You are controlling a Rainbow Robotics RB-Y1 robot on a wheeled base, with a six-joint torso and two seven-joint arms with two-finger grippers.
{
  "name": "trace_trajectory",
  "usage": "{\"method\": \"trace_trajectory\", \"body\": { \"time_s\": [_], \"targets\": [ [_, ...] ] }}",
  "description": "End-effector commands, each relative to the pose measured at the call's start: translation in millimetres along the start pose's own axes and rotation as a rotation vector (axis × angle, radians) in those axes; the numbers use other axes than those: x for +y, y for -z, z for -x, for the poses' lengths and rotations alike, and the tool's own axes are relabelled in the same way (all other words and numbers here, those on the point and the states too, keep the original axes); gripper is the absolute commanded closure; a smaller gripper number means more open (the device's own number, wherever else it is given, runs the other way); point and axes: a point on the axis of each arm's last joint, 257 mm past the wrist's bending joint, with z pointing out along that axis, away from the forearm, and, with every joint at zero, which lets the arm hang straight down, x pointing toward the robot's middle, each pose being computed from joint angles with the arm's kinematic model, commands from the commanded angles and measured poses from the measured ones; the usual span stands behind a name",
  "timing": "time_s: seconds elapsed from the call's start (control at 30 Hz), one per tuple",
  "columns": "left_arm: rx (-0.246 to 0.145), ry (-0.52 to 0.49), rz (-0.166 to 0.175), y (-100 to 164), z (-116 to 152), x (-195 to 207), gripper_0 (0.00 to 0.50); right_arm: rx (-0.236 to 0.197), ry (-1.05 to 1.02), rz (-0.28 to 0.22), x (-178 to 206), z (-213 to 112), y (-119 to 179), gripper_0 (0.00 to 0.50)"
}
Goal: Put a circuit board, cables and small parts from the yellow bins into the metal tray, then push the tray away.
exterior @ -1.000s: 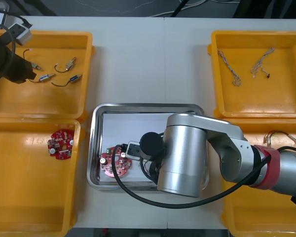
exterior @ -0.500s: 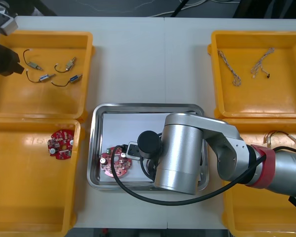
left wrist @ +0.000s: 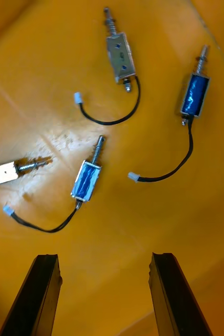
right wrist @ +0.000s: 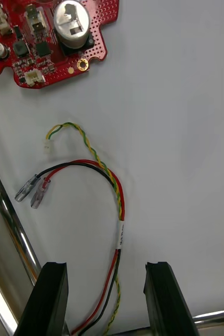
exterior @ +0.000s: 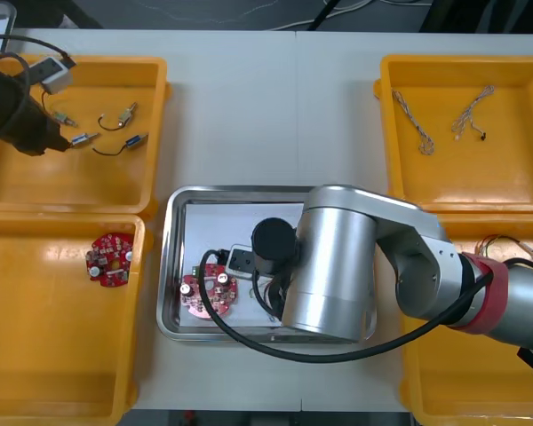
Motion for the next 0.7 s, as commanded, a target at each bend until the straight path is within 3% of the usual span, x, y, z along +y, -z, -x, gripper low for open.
{"method": "trace_trajectory", "body": {
  "time_s": [0.03,0.13,0.37,0.5,0.7],
  "targets": [
    [-0.048,-0.048,0.02,5,45,-5,0.0,-0.049,-0.026,-0.031,-27,8,34,0.074],
    [-0.037,-0.067,0.033,3,44,-4,0.0,-0.044,-0.049,-0.021,-34,2,45,0.074],
    [-0.003,-0.127,0.136,1,39,22,0.0,-0.046,-0.11,-0.006,-57,-17,75,0.072],
    [-0.007,-0.129,0.145,-5,39,29,0.0,-0.078,-0.155,0.013,-72,-24,93,0.0],
    [-0.026,-0.149,0.155,-13,45,30,0.0,-0.122,-0.217,0.03,-94,-33,115,0.0]
  ]
}}
